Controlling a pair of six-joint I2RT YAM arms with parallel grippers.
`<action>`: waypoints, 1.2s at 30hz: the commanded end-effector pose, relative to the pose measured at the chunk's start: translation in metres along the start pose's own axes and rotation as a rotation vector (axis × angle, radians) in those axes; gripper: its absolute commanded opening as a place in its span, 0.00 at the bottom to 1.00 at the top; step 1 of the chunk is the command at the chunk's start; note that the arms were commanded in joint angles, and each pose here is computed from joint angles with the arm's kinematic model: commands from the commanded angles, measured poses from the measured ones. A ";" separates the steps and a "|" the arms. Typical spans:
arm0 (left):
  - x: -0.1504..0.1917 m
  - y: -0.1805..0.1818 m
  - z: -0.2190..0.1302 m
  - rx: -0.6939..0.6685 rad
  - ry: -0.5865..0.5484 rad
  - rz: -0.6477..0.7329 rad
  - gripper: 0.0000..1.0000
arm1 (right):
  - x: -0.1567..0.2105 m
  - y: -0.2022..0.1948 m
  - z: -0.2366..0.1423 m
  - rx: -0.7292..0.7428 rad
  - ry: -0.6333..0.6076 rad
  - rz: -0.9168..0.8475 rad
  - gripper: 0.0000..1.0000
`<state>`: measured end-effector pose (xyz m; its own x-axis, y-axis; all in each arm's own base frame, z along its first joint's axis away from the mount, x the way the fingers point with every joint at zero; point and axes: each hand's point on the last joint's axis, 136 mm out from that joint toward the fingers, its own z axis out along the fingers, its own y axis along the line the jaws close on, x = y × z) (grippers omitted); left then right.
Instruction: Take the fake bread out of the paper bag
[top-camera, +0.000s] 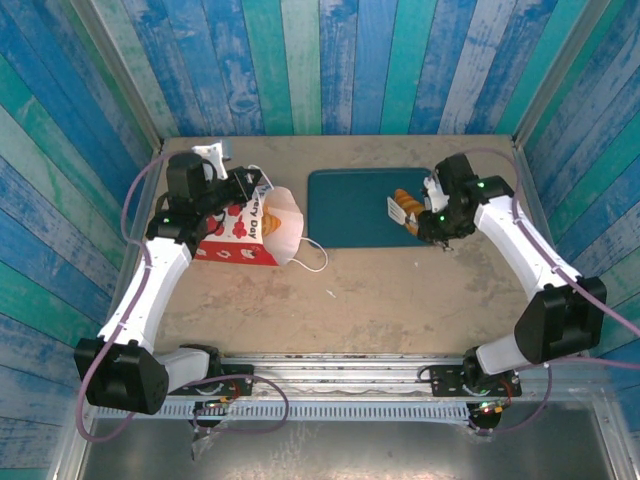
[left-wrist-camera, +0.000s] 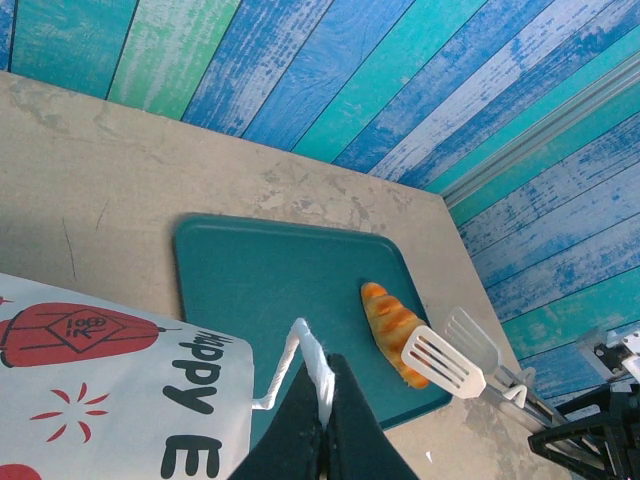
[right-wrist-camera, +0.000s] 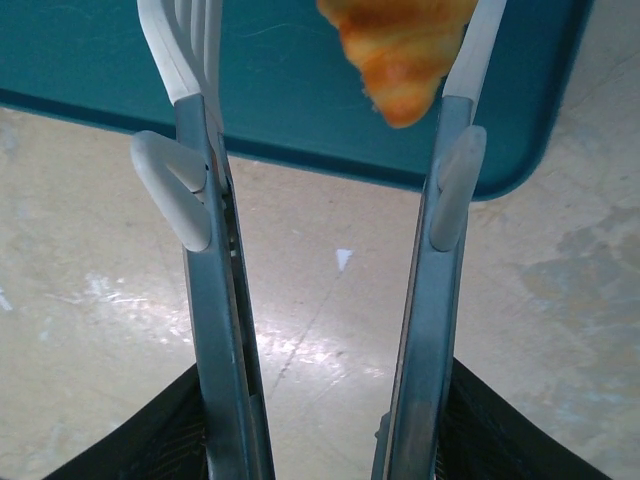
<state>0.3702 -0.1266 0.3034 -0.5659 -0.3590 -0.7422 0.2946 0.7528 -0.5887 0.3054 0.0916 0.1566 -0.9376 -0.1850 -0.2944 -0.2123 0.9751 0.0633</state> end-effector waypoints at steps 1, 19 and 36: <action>-0.012 -0.014 -0.013 0.021 -0.053 0.052 0.00 | -0.003 -0.016 -0.006 0.129 0.003 -0.037 0.53; -0.010 -0.011 -0.010 0.013 -0.048 0.052 0.00 | -0.008 -0.004 0.005 0.134 0.069 -0.140 0.54; -0.011 -0.012 -0.011 0.013 -0.050 0.057 0.00 | -0.028 -0.007 0.027 0.088 0.117 -0.030 0.41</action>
<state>0.3708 -0.1256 0.3031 -0.5599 -0.3520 -0.7501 0.2959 0.7607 -0.5778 0.3322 0.0882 0.1229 -0.9578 -0.2555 -0.1314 -0.2488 0.9663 -0.0653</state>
